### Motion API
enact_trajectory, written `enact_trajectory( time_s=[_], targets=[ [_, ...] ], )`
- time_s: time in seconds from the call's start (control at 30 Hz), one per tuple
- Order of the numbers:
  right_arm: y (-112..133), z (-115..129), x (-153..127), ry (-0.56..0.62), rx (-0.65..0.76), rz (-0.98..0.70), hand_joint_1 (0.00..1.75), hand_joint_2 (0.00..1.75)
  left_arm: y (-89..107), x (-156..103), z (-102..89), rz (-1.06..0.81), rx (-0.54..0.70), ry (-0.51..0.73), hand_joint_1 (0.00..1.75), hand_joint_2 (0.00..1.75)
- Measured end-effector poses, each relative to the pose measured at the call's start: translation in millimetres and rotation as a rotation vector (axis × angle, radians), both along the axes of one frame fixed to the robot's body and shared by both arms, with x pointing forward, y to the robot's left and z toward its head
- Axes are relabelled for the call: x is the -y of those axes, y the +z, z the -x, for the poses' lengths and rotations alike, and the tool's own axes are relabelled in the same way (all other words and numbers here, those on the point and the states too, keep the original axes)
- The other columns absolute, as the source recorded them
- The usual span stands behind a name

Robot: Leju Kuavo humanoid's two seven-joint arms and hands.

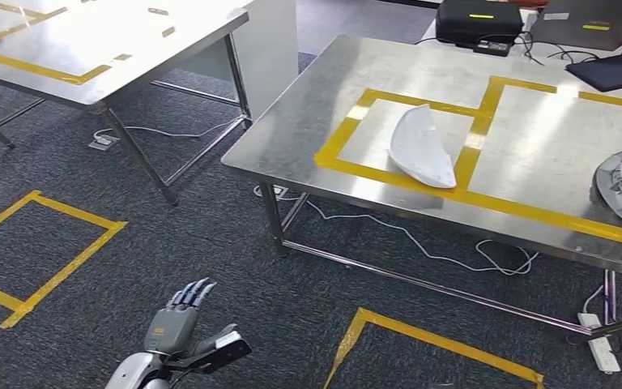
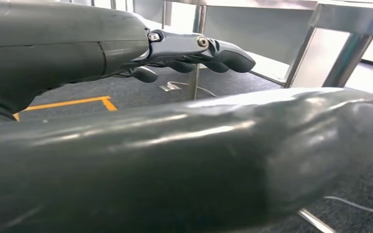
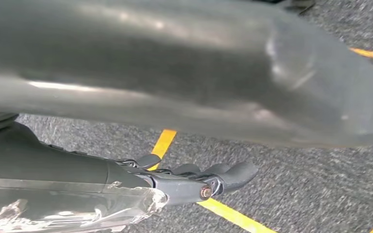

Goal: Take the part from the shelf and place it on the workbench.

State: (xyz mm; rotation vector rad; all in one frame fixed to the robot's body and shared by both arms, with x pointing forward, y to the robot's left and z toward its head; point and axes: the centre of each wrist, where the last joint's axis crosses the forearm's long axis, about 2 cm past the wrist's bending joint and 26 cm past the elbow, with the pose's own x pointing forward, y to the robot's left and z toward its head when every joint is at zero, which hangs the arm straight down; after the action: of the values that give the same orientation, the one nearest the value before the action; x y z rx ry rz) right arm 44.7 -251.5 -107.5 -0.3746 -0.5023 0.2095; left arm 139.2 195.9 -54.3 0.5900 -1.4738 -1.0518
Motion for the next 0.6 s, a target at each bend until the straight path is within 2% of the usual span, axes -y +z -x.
enact_trajectory(
  time_s=[0.2, 0.4, 0.6],
  targets=[
    [0.1, -1.1, -0.7, 0.003, 0.001, -0.005, 0.0, 0.0, -7.0, -13.1, 7.3, -0.016, -0.063, 0.096, 0.0, 0.0],
    [-0.3, 2.2, 0.1, -0.013, -0.003, -0.006, 0.0, 0.0, -29.6, -34.9, 35.5, 0.036, -0.255, 0.278, 0.0, 0.0],
    [-0.5, 3.8, 0.7, -0.021, -0.004, -0.006, 0.0, 0.0, -43.4, -55.1, 64.6, -0.041, -0.495, 0.422, 0.0, 0.0]
  ],
)
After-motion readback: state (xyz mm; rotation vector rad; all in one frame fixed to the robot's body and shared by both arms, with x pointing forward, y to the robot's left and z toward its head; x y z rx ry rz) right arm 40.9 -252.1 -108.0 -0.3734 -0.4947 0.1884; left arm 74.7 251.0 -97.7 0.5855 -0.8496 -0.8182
